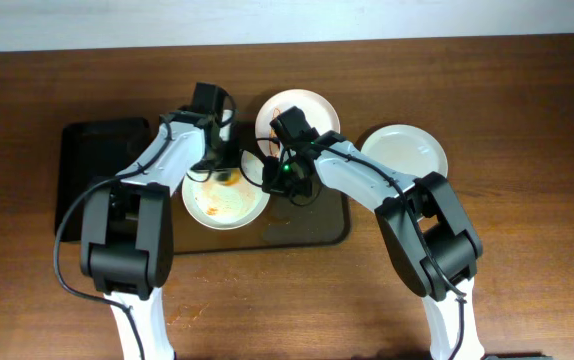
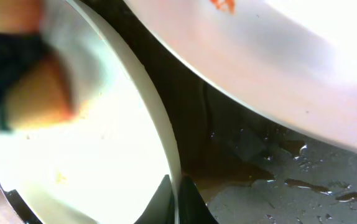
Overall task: Clean dirty plates on tray and stack at the side
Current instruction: 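Scrub the held plate with the sponge in the left gripper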
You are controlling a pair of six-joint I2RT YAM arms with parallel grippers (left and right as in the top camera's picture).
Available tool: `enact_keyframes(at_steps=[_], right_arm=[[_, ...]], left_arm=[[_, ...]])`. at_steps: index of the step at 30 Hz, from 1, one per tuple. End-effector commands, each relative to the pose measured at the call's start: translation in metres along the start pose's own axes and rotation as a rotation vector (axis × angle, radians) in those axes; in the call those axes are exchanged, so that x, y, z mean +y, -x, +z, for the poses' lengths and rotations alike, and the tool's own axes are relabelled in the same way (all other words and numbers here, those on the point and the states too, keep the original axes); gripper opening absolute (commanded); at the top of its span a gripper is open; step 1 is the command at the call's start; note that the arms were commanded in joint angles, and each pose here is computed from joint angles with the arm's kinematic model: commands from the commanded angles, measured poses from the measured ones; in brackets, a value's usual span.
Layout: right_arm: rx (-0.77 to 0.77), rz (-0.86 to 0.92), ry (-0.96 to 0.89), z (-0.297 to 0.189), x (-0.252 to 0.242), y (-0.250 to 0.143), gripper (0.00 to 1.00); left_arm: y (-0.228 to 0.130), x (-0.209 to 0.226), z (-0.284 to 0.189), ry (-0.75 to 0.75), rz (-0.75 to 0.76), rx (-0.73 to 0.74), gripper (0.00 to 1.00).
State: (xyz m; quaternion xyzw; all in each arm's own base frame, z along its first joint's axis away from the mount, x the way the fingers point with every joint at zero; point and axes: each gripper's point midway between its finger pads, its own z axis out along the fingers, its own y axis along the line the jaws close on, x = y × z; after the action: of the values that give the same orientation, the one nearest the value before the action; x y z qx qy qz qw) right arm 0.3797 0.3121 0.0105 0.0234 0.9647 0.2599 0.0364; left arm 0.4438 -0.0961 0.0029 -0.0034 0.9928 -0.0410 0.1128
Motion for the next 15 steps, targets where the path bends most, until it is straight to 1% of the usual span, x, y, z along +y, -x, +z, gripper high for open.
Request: enact_keyframes(at_steps=[1, 2, 4, 5, 6, 7, 8, 10, 12, 13, 14, 15], right_arm=[[0.022, -0.023, 0.037, 0.002, 0.011, -0.003, 0.04], [0.021, -0.023, 0.038, 0.002, 0.011, -0.003, 0.04], [0.021, -0.026, 0.038, 0.002, 0.011, -0.003, 0.04], [0.021, -0.026, 0.038, 0.002, 0.011, -0.003, 0.04], [0.021, -0.026, 0.038, 0.002, 0.011, -0.003, 0.04], [0.024, -0.027, 0.041, 0.002, 0.012, -0.003, 0.04], [0.024, -0.027, 0.041, 0.002, 0.012, -0.003, 0.04], [0.026, -0.027, 0.043, 0.002, 0.012, -0.004, 0.04], [0.026, -0.026, 0.043, 0.002, 0.012, -0.004, 0.04], [0.026, -0.026, 0.043, 0.002, 0.012, -0.004, 0.04], [0.026, -0.027, 0.043, 0.002, 0.012, -0.004, 0.04], [0.026, -0.027, 0.043, 0.002, 0.012, -0.004, 0.04]], left_arm=[[-0.042, 0.100, 0.023, 0.497, -0.241, 0.070, 0.00], [-0.051, 0.102, 0.020, 0.515, -0.253, 0.099, 0.00], [-0.076, 0.104, 0.013, 0.531, -0.232, 0.214, 0.00], [-0.090, 0.101, 0.010, 0.518, -0.215, 0.281, 0.00], [-0.105, 0.093, 0.008, 0.464, -0.160, 0.369, 0.00], [-0.120, 0.076, 0.008, 0.338, -0.080, 0.465, 0.00], [-0.125, 0.065, 0.008, 0.265, -0.047, 0.501, 0.00], [-0.131, 0.040, 0.010, 0.096, 0.005, 0.539, 0.00], [-0.131, 0.001, 0.008, -0.188, 0.090, 0.541, 0.00], [-0.128, -0.012, 0.006, -0.280, 0.098, 0.527, 0.00], [-0.121, -0.016, 0.007, -0.327, 0.095, 0.501, 0.00], [-0.116, -0.013, 0.009, -0.328, 0.092, 0.476, 0.00]])
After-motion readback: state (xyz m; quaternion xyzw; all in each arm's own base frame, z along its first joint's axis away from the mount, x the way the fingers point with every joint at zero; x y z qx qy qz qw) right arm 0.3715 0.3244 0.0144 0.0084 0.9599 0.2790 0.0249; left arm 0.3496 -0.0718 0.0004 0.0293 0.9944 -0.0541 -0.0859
